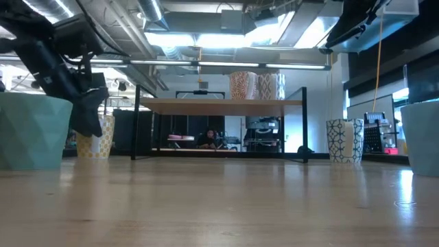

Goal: Place coffee mugs
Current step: Put the yellow patterned mug on the shelf

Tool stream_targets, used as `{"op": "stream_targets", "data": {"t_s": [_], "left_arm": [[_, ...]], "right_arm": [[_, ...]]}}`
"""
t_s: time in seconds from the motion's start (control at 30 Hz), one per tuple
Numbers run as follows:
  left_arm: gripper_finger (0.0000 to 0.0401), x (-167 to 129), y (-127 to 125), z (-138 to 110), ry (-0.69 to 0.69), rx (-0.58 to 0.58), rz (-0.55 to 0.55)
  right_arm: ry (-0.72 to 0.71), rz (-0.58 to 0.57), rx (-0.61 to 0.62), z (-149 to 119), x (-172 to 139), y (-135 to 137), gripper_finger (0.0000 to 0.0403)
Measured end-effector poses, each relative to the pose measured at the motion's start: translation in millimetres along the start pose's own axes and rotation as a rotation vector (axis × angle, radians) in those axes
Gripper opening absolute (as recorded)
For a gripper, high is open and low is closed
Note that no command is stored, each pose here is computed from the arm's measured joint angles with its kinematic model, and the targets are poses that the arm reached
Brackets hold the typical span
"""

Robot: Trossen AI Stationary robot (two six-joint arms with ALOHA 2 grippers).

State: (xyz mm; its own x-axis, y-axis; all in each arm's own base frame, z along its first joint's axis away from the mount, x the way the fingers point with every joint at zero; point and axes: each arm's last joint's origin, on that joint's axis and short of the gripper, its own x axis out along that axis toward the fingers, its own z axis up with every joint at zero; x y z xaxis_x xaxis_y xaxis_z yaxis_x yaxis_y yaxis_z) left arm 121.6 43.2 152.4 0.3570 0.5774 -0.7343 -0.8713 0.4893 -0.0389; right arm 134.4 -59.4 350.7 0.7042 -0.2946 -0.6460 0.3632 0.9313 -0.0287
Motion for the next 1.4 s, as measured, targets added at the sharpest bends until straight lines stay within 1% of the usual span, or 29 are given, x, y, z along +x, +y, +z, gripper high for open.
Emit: {"op": "stream_targets", "data": {"t_s": [0.2,0.33,0.43,0.6,0.7,0.83,1.03,1.17,1.23,1.4], "left_arm": [[0.0183,5.8,1.5,-3.7,-0.070,-0.004,0.034],[0.0183,9.5,0.9,-5.4,-0.111,-0.003,0.021],[0.0183,10.1,-0.9,-3.3,-0.151,-0.024,0.007],[0.0171,9.9,-0.3,-1.8,-0.188,-0.004,0.044],[0.0155,10.4,0.2,-2.6,-0.188,0.022,0.051],[0.0124,13.0,2.7,-7.3,-0.182,0.031,0.071],[0.0062,15.2,4.7,-11.4,-0.176,0.038,0.084],[0.0023,14.8,5.6,-10.4,-0.198,0.048,0.116],[0.0016,14.6,5.5,-10.2,-0.200,0.050,0.116],[0.0016,14.7,5.1,-10.4,-0.191,0.051,0.103]], "right_arm": [[0.000,0.000,0.002,0.1,-0.1,0.0,0.0147],[-0.001,0.000,0.003,0.1,-0.2,0.0,0.0147],[-0.001,0.000,0.003,0.1,-0.3,0.0,0.0147],[-0.001,0.000,0.003,0.1,-0.3,0.0,0.0147],[-0.001,0.000,0.003,0.1,-0.3,0.0,0.0147],[-0.002,0.000,0.003,0.2,-0.3,0.0,0.0147],[-0.002,0.000,0.003,0.2,-0.3,0.0,0.0147],[-0.002,0.001,0.009,0.2,-0.3,0.0,0.0147],[-0.002,0.001,0.017,0.2,-0.3,0.0,0.0147],[-0.002,0.001,0.019,0.2,-0.3,0.0,0.0147]]}}
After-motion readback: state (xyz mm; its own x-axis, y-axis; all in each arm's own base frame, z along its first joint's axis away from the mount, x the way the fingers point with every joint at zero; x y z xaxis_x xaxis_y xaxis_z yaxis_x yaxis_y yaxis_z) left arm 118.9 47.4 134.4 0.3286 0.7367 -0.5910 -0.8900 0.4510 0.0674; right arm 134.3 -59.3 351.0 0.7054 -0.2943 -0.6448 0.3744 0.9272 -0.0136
